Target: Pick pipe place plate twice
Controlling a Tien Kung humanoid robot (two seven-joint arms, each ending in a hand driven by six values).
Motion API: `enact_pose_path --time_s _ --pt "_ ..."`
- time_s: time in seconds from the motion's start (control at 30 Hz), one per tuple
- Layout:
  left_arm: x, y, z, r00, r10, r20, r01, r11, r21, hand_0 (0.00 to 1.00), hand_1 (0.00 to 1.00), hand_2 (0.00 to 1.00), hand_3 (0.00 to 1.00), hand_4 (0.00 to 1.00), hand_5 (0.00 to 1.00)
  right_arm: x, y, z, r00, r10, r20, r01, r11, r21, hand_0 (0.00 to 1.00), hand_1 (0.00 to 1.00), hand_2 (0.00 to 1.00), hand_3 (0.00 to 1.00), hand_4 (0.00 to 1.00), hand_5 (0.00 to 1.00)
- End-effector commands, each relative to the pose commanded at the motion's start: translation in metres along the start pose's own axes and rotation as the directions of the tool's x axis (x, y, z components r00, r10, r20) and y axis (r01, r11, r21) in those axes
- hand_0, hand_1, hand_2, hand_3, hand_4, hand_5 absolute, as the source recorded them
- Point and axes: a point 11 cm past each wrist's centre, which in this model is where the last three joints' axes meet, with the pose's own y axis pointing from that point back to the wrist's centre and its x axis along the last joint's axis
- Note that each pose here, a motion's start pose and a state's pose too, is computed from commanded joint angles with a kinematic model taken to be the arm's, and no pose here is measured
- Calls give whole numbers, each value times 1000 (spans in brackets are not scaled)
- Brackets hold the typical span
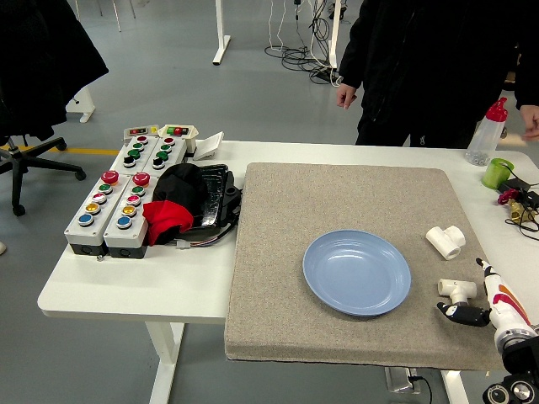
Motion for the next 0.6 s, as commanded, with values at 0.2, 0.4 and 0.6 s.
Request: enact_pose_path --time_s 0.2,0.4,0.6 --pt "-1 0 0 1000 -3 1 3 1000 1 690 702 739 675 529 998 0 -6 -1 1000 29 -7 -29 999 19 756 750 782 811 774 242" --pt "-3 0 -2 1000 -6 4 6 1000 5 690 701 741 675 528 998 -4 -10 4 1000 -1 -20 1 1000 3 647 678 666 741 711 172" --pt "-5 0 -3 1000 -11 6 10 1000 10 690 701 741 674 528 998 -6 -11 4 999 -7 -32 7 1000 11 544 606 599 718 693 166"
